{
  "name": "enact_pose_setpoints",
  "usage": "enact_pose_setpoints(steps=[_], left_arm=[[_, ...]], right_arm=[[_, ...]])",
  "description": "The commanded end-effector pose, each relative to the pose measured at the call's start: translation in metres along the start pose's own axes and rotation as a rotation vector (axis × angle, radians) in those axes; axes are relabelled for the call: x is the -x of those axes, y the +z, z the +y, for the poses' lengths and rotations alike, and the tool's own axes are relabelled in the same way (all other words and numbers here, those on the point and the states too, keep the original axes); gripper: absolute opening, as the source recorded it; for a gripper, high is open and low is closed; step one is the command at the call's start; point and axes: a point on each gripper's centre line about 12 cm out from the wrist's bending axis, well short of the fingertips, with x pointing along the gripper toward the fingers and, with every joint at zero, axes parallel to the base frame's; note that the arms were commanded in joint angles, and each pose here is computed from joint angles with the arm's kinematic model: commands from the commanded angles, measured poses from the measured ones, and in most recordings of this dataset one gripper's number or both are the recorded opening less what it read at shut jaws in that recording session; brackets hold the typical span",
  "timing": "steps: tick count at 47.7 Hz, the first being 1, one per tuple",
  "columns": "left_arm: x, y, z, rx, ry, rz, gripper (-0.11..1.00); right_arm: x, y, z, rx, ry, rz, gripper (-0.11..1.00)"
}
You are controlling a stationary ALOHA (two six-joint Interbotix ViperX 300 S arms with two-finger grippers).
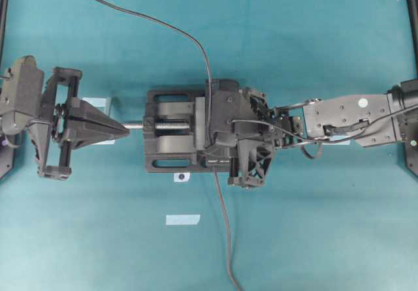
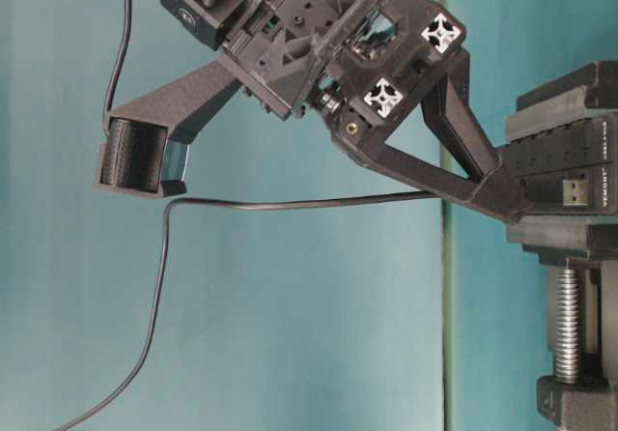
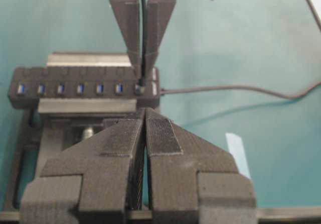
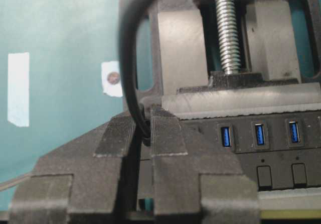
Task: Insert the USB into the front port of the fixed hub.
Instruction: 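Push the held plug into the hub's front port with the right gripper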
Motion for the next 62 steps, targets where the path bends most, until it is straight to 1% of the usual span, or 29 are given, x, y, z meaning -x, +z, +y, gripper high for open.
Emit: enact_pose_setpoints(steps=[1,22,36,41,57,62], left_arm=[[0.001,0.006,-0.001,0.0,-0.003,-0.024,0.0],[0.0,0.01,-0.001,-0.005,-0.004,-0.038,0.0],[0.001,0.017,-0.002,-0.005,-0.007,-0.076,0.0],[0.0,0.021,-0.002,-0.005,-0.007,-0.084,0.0],[0.0,0.02,-0.002,-0.01,-0.007,-0.083,0.0],[0.0,0.021,-0.001,-0.009,-0.006,-0.084,0.0]], right_arm=[[0.004,0.008,0.002,-0.011,0.006,-0.026,0.01],[0.006,0.012,-0.003,-0.01,-0.004,-0.038,0.01],[0.014,0.027,-0.009,-0.016,-0.013,-0.08,0.01],[0.017,0.032,-0.009,-0.014,-0.012,-0.097,0.01],[0.019,0.034,-0.009,-0.012,-0.011,-0.106,0.01],[0.02,0.036,-0.008,-0.005,-0.005,-0.129,0.01]])
